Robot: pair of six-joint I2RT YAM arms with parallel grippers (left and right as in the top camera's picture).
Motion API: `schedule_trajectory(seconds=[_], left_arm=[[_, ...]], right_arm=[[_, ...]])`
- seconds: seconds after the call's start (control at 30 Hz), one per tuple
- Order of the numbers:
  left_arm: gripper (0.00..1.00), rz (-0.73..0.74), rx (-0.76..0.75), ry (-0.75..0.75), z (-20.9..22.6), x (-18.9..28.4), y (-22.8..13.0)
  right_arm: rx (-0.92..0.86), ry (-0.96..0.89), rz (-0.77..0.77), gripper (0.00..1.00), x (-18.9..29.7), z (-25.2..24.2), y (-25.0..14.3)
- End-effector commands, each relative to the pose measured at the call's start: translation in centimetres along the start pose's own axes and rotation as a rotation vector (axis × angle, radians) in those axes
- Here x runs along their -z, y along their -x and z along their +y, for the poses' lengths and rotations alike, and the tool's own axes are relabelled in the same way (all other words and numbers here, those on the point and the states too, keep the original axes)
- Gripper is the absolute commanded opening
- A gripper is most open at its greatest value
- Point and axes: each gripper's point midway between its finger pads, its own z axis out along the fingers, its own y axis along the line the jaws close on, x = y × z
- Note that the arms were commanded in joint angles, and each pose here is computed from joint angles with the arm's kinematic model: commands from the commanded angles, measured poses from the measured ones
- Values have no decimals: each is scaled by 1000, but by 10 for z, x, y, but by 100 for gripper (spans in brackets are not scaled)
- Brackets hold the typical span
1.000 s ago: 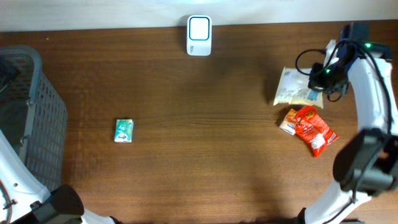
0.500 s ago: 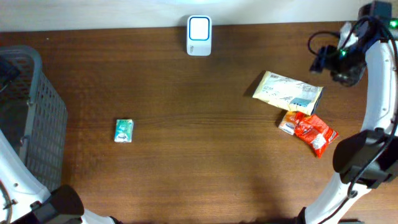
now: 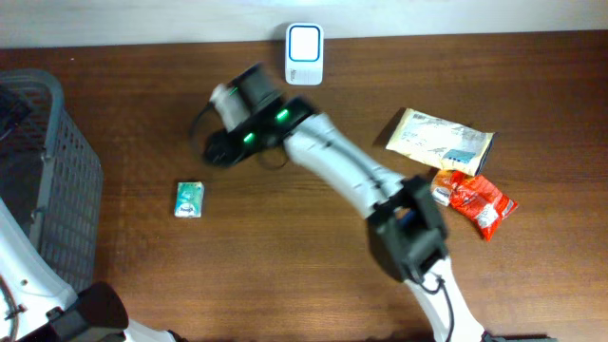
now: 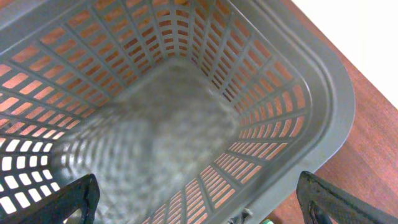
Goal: Scan the item barcode
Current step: 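Move the right gripper to the green tissue pack and grasp it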
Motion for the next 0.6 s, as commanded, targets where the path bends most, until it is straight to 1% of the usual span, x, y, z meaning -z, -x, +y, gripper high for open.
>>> schedule_trajectory(seconds=[0.0, 0.07, 0.13, 0.17, 0.23, 0.3, 0.37, 0.47, 0.57], left_arm=[[99, -12, 14, -3, 1, 4, 3], [99, -12, 14, -3, 1, 4, 3], [99, -12, 14, -3, 1, 4, 3], [99, -12, 14, -4, 1, 4, 3], [99, -12, 14, -3, 1, 4, 3], [99, -12, 14, -4, 1, 4, 3], [99, -12, 14, -3, 1, 4, 3], [99, -12, 14, -4, 1, 4, 3], [99, -12, 14, -3, 1, 4, 3]], right_arm=[[-29, -119, 52, 57, -55, 11, -33], [-9, -152, 80, 50, -74, 17, -49], [-25, -191, 94, 45, -88, 15, -60], [-44, -196, 107, 40, -94, 12, -67], [-63, -197, 110, 36, -95, 9, -67], [-91, -201, 116, 34, -99, 6, -71], [-83, -190, 121, 34, -101, 6, -72], [28, -102, 131, 34, -106, 19, -72], [51, -81, 135, 34, -108, 21, -73]])
